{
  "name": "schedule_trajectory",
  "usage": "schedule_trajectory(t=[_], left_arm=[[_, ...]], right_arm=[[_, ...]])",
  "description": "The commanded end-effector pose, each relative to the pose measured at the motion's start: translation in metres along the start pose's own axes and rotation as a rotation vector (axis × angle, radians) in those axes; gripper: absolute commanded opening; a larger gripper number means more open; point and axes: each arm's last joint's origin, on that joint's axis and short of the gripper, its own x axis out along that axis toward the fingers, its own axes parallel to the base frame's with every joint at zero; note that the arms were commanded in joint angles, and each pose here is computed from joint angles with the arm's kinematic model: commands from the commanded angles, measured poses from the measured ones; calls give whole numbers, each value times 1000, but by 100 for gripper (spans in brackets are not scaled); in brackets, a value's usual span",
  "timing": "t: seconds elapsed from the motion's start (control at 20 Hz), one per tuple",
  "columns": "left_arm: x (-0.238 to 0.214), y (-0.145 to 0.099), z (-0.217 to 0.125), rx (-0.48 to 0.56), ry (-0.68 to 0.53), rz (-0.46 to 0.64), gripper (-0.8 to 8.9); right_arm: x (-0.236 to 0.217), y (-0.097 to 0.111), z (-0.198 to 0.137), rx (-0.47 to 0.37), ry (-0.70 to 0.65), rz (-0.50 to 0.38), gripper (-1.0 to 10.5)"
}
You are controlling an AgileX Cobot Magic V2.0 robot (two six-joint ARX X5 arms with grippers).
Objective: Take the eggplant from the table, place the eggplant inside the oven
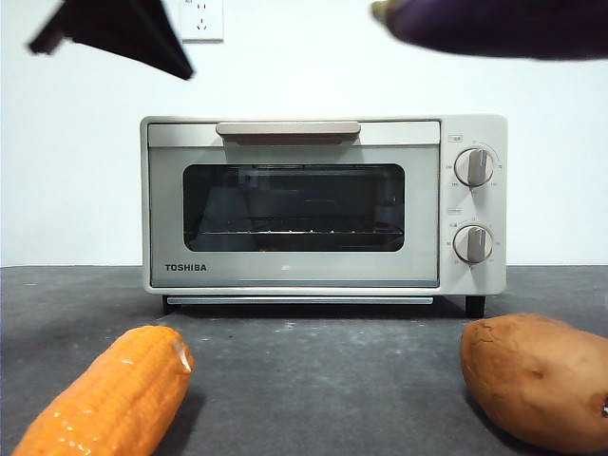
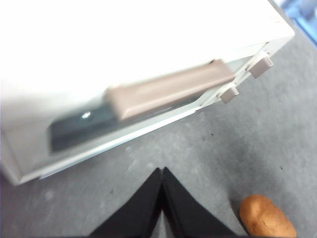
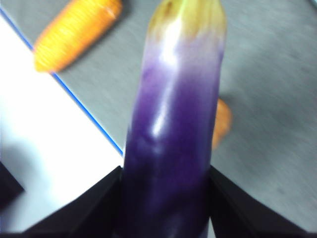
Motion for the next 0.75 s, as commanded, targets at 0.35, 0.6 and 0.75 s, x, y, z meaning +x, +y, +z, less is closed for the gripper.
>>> schedule_trajectory(t=[0.35,0.6,0.75], left_arm=[[59,-18,61,186,124,58,6],[87,-22,57,218,179,84,6],[99,-21,52,240,214,84,6]], right_arm=[[-30,-7,-19,-13,-109,-105,173],[-43,-10,-30,4,-171,-111,173],[-46,-11,-33,8,-188,-108,173]])
